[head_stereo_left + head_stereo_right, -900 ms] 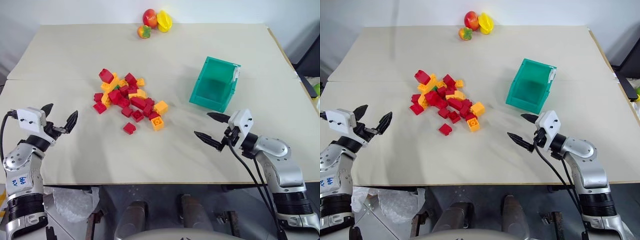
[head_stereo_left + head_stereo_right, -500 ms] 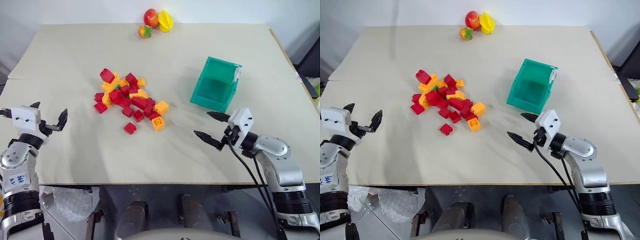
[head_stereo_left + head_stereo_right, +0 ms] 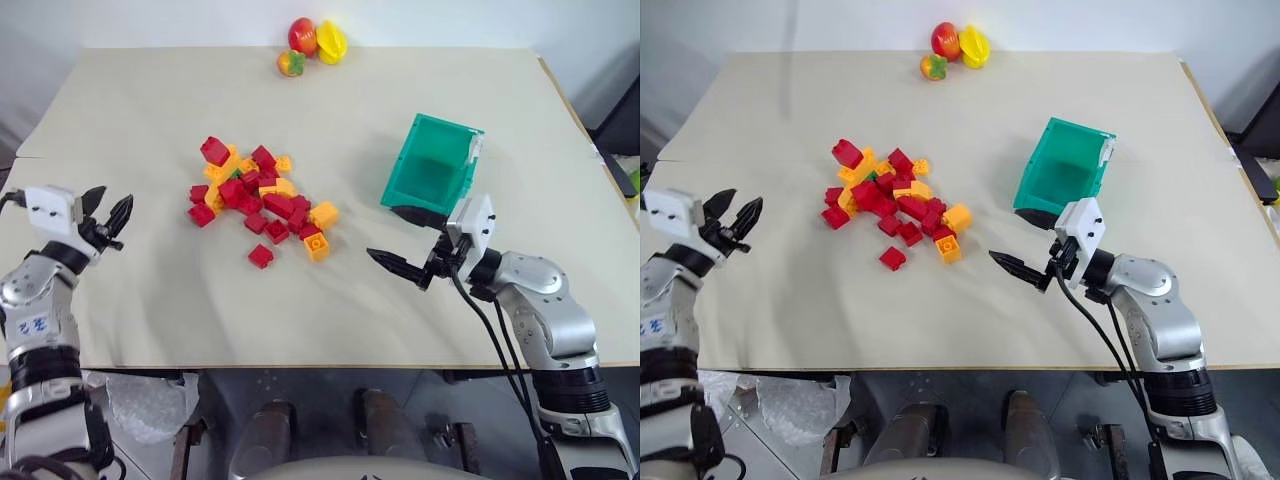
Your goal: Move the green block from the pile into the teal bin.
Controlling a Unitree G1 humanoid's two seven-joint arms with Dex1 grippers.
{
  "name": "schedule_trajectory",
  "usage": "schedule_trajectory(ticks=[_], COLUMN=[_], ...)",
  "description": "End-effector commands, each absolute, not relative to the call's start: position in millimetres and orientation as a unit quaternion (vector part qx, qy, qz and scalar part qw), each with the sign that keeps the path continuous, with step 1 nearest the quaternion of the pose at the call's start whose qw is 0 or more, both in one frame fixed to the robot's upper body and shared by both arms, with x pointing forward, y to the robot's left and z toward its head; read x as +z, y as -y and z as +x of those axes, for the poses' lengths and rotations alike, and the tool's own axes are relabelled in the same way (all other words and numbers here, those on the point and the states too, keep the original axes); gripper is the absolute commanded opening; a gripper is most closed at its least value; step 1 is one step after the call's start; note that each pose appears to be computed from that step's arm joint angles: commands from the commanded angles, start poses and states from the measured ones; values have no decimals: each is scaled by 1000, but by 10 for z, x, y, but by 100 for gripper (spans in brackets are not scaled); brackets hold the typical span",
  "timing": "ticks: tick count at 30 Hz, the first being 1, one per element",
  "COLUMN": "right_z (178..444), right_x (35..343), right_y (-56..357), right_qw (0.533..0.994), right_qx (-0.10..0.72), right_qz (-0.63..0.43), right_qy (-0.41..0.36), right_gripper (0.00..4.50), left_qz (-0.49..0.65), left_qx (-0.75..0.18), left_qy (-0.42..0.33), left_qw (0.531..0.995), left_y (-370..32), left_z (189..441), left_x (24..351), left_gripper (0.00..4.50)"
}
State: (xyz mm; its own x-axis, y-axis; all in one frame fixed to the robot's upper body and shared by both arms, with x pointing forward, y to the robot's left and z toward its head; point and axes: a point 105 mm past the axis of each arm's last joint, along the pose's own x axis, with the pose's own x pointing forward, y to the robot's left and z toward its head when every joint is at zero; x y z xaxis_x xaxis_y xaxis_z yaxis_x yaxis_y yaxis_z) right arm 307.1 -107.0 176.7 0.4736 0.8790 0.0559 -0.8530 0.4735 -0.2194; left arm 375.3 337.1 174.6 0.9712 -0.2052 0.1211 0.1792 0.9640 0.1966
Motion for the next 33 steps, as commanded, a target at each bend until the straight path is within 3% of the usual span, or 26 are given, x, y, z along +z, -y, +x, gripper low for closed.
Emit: schedule_trajectory(ticks=[1,4,12,17,24,29,33], right_z=[3015,2986,2965,2914,2923,2943,2967], right_x=[1926,1966,2024,1975,1955,1933,1934], right_y=[949,896,876,887,932,951,948], right_qw=[838,829,836,842,848,850,848], right_qx=[531,544,531,523,512,510,512], right_qz=[-70,-64,-65,-65,-68,-68,-70], right_qy=[106,107,120,116,117,116,118], right_gripper=[450,450,450,450,450,450,450], left_qz=[82,82,92,82,72,24,1], left_qx=[-98,-92,-95,-175,-285,-444,-391], left_qy=[73,67,48,22,-13,-30,22], left_qw=[989,990,990,981,956,895,920], left_y=[-3400,-3361,-2982,-2537,-2172,-1867,-2026], left_z=[3894,4023,4360,4468,4413,4171,4257], left_x=[1886,1937,2006,1884,1695,1613,1861], left_gripper=[83,5,5,5,5,5,5])
